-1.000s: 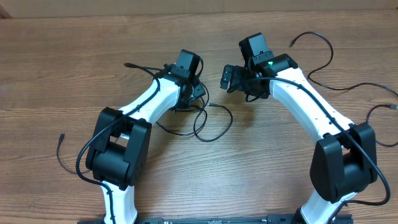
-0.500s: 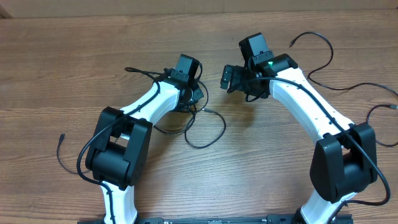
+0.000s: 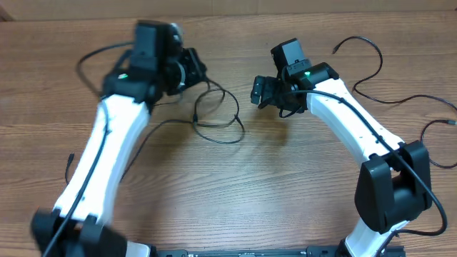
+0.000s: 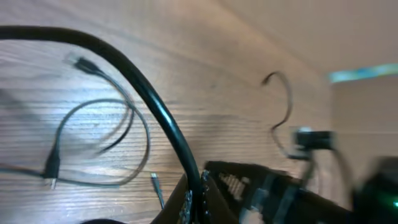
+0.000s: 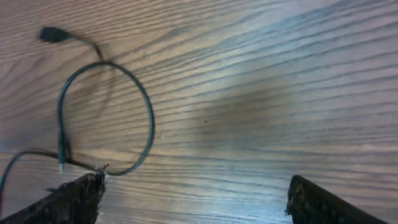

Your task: Untangle cables

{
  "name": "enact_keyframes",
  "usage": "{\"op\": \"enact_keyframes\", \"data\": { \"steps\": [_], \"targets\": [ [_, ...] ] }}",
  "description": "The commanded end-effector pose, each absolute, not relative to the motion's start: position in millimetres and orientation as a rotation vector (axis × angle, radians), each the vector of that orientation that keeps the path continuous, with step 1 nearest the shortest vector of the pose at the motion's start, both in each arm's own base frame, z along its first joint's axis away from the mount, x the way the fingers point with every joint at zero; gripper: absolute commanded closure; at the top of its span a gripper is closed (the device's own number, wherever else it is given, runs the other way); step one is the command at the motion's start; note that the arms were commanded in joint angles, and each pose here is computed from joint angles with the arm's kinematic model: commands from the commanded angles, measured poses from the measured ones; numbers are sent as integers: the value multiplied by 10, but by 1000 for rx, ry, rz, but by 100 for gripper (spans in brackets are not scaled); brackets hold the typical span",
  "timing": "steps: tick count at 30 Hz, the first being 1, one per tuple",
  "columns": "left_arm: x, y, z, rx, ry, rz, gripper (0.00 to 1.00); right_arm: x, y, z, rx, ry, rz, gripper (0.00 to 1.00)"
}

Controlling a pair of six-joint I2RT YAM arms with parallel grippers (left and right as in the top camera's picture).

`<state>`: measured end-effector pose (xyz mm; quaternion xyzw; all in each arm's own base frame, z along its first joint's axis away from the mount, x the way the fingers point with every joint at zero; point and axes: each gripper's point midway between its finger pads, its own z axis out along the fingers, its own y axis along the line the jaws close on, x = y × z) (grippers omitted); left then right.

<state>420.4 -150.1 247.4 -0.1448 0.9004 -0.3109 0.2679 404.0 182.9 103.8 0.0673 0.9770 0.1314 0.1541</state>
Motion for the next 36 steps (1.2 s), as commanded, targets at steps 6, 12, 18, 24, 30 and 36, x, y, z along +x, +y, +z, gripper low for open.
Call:
{"op": "enact_keyframes", "data": {
  "steps": [6, 12, 18, 24, 30, 36],
  "targets": [
    [3993, -1189, 2863, -331, 2373, -977, 96, 3908, 2146, 1082, 126, 2838, 608, 10],
    [3930, -1066, 2806, -376, 2406, -1008, 96, 3920, 2150, 1087, 125, 2832, 610, 9],
    [3864, -1050, 2668, -339, 2466, -955, 96, 3821, 2408, 1203, -53, 2816, 832, 9],
    [3827, -977, 2417, -500, 2559, -906, 96, 3409, 2951, 1727, -659, 2516, 1433, 0],
    [3724, -1083, 2100, -912, 2671, -974, 96, 3438, 2989, 1756, -698, 2471, 1426, 0],
    [3681, -1318, 1885, -1049, 2757, -1045, 88, 3424, 3092, 1893, -756, 2376, 1506, 0]
  ]
}}
